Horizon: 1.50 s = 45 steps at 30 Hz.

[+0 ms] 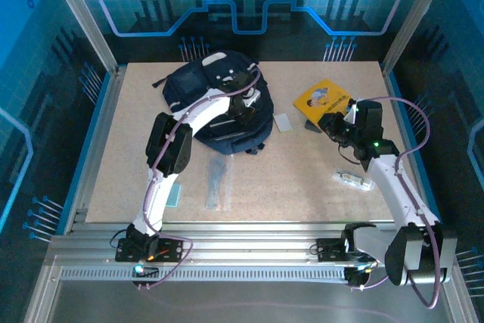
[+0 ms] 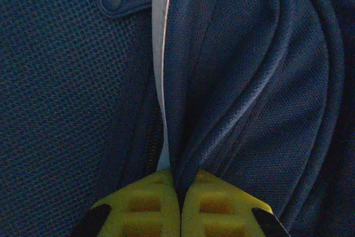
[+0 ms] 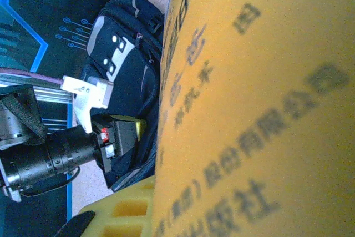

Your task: Pack the student bag

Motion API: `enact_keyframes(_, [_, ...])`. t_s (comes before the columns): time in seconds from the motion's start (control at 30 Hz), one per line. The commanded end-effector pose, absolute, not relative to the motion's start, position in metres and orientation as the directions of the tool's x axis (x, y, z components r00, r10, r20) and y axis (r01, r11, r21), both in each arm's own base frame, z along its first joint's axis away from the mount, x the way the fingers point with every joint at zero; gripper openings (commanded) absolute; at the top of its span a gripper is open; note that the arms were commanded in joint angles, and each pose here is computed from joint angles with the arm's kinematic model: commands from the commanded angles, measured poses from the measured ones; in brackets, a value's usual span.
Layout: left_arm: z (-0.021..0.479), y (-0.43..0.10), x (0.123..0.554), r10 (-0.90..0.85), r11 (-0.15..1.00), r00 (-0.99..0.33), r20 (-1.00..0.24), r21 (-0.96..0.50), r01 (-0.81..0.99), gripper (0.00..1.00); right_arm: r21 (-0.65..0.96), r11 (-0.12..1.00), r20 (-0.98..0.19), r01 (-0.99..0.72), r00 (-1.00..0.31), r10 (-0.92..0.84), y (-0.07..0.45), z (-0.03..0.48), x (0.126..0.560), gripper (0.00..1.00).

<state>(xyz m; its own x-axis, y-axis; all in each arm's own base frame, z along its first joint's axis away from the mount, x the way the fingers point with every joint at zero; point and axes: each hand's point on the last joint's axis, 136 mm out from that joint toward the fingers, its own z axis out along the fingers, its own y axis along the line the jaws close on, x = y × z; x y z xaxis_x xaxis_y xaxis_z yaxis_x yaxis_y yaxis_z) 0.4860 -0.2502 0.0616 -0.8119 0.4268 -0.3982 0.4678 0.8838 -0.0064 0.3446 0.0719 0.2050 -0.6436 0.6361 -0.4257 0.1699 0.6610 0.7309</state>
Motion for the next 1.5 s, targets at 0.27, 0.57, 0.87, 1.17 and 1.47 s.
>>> enact_keyframes(0.27, [0.254, -0.269, 0.502, 0.133, 0.816, -0.764, -0.631, -0.368, 0.446, 0.0, 0.752, 0.651, -0.482, 0.104, -0.587, 0.651, 0.067, 0.226, 0.347, 0.0])
enact_keyframes(0.57, [0.303, -0.273, 0.511, -0.046, 0.676, -0.787, -0.615, -0.599, 0.429, 0.0, 0.826, 0.564, -0.425, 0.023, -0.632, 0.648, 0.112, 0.211, 0.359, 0.0])
enact_keyframes(0.87, [0.335, -0.272, 0.514, -0.111, 0.59, -0.779, -0.617, -0.672, 0.448, 0.0, 0.85, 0.499, -0.444, -0.17, -0.74, 0.505, 0.215, 0.205, 0.405, 0.0])
enact_keyframes(1.17, [0.341, -0.274, 0.515, -0.131, 0.561, -0.783, -0.608, -0.697, 0.447, 0.0, 0.89, 0.389, -0.399, -0.237, -0.818, 0.414, 0.315, 0.176, 0.455, 0.0])
enact_keyframes(1.47, [0.34, -0.278, 0.518, -0.161, 0.527, -0.791, -0.59, -0.729, 0.436, 0.0, 0.911, 0.382, -0.315, -0.155, -0.859, 0.403, 0.369, 0.107, 0.5, 0.0])
